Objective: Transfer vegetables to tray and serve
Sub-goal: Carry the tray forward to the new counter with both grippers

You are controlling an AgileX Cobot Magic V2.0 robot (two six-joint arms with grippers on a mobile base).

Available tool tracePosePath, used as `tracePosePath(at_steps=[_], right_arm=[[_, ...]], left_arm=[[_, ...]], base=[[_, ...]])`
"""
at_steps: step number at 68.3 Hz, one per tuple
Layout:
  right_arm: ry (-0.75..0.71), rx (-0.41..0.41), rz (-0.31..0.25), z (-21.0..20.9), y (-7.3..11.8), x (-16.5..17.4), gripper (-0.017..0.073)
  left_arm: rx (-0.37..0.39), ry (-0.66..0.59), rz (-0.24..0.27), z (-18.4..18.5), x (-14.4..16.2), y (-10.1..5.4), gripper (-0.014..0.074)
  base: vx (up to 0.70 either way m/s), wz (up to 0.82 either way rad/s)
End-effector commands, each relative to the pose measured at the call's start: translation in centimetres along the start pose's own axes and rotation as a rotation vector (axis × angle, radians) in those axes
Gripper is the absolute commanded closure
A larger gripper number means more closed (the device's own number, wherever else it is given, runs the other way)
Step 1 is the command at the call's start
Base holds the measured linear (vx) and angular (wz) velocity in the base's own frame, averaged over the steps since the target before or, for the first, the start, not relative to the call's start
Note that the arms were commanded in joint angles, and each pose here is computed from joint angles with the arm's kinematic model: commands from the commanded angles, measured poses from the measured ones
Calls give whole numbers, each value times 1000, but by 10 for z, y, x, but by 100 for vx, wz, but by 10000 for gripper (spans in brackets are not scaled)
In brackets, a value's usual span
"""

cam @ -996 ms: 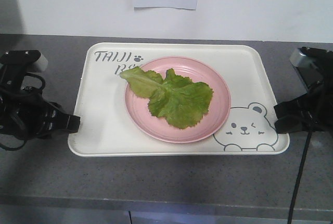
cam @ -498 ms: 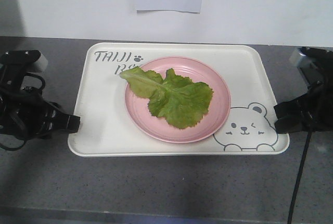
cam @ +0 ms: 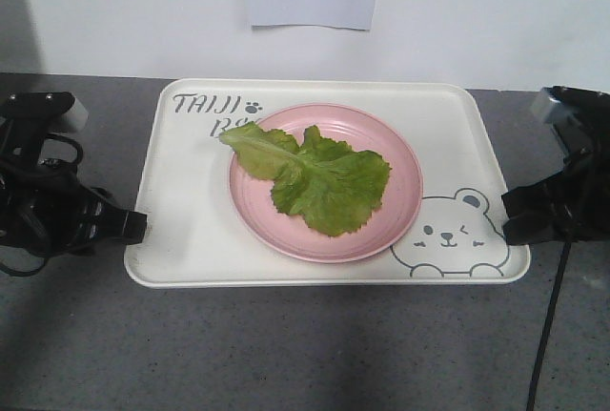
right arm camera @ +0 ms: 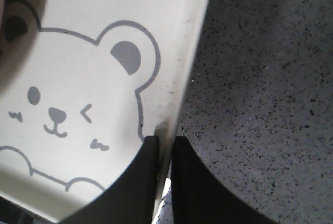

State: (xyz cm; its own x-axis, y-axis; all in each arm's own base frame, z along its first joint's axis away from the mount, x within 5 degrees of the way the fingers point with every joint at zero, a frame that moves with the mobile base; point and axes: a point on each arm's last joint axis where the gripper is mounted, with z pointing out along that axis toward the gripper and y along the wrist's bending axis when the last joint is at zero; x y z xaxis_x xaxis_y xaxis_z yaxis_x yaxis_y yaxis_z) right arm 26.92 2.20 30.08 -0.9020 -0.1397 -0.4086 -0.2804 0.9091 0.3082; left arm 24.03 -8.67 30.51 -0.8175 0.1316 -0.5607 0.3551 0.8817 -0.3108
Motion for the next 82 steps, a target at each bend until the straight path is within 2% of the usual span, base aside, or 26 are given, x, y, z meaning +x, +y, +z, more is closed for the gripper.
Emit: tracePosePath(at_steps=[1,82], right_arm=[[-82,-81,-25,-16,17,-6,562],[-82,-81,-25,-16,17,-6,562]], left_arm=[[51,-109,-2,-15,-11,-12,599],[51,-109,-2,-15,-11,-12,599]], base=[[6,0],[3,-1]])
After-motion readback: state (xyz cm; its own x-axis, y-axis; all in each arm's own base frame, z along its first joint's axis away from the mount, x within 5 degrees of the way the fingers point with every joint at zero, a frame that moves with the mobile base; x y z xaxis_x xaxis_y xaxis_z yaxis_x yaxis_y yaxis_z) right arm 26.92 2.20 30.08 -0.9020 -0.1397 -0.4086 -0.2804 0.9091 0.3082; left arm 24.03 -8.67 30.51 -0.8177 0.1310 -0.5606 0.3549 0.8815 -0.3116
